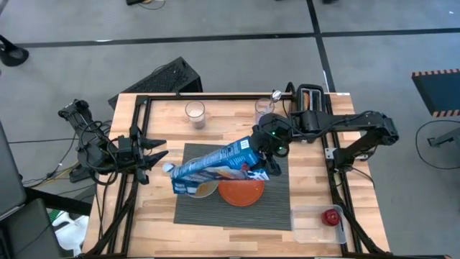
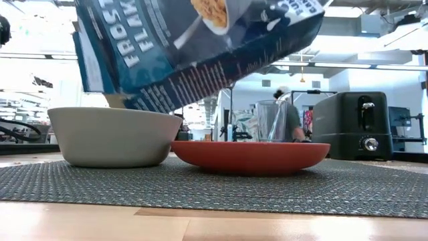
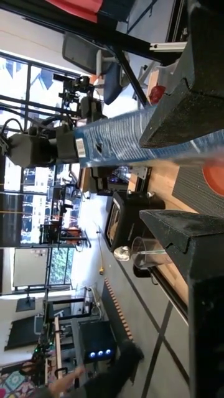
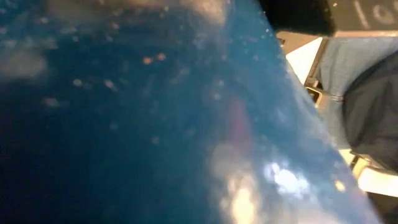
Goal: Arrange a breakfast setting
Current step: Pour the cereal from the cereal box into the bowl
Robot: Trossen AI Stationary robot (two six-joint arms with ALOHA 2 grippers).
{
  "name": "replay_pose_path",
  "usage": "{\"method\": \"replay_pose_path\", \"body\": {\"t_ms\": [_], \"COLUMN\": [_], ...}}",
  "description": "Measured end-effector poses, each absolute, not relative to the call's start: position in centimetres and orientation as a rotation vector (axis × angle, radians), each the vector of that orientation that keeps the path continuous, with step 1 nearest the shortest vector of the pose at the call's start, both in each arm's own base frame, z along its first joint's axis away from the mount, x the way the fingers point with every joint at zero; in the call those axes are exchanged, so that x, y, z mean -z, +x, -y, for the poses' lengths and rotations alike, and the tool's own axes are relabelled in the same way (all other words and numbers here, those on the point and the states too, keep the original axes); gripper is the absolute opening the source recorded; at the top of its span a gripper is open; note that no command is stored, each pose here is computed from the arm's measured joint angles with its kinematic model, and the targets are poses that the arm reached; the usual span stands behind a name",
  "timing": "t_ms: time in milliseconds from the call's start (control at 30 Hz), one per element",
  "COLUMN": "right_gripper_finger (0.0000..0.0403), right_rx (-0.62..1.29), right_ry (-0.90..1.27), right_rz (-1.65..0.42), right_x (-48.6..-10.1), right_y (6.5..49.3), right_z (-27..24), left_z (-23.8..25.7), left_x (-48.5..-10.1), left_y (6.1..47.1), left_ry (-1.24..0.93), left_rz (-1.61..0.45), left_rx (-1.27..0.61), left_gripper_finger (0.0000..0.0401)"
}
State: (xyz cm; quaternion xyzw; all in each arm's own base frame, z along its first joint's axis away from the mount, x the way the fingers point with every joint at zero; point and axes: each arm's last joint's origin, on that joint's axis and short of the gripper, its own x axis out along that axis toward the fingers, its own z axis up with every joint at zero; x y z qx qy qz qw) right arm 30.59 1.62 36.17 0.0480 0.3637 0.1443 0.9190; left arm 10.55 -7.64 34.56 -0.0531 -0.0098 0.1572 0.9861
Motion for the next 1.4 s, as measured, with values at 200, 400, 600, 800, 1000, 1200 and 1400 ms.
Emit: {"method": "replay_pose_path", "body": {"t_ms": [200, 400, 600, 800, 1000, 1200, 1400], "right_gripper_finger": [0.0286, 0.0286, 0.0286, 0.0286, 0.0286, 0.0286, 0.0286], "right_rx": [-0.299, -0.296, -0.297, -0.297, -0.293, -0.303, -0.3], "right_ry": [0.1, 0.1, 0.099, 0.099, 0.103, 0.093, 0.09], "right_rz": [-0.747, -0.759, -0.76, -0.763, -0.76, -0.759, -0.753], "right_x": [-36.18, -36.09, -36.09, -36.07, -36.09, -36.08, -36.33], "right_y": [30.6, 30.51, 30.51, 30.49, 30.52, 30.5, 30.25], "right_z": [-1.64, -1.6, -1.6, -1.61, -1.5, -1.63, -1.61], "left_z": [7.64, 7.64, 7.64, 7.64, 7.64, 7.65, 7.64], "left_x": [-34.45, -34.45, -34.45, -34.45, -34.45, -34.45, -34.45], "left_y": [10.55, 10.55, 10.55, 10.55, 10.55, 10.55, 10.55], "left_ry": [-0.111, -0.111, -0.113, -0.113, -0.113, -0.113, -0.113], "left_rz": [0.015, 0.014, 0.015, 0.015, 0.015, 0.015, 0.015], "left_rx": [-0.316, -0.316, -0.316, -0.316, -0.316, -0.316, -0.316], "left_gripper_finger": [0.0157, 0.0157, 0.0157, 0.0157, 0.0157, 0.0157, 0.0157]}}
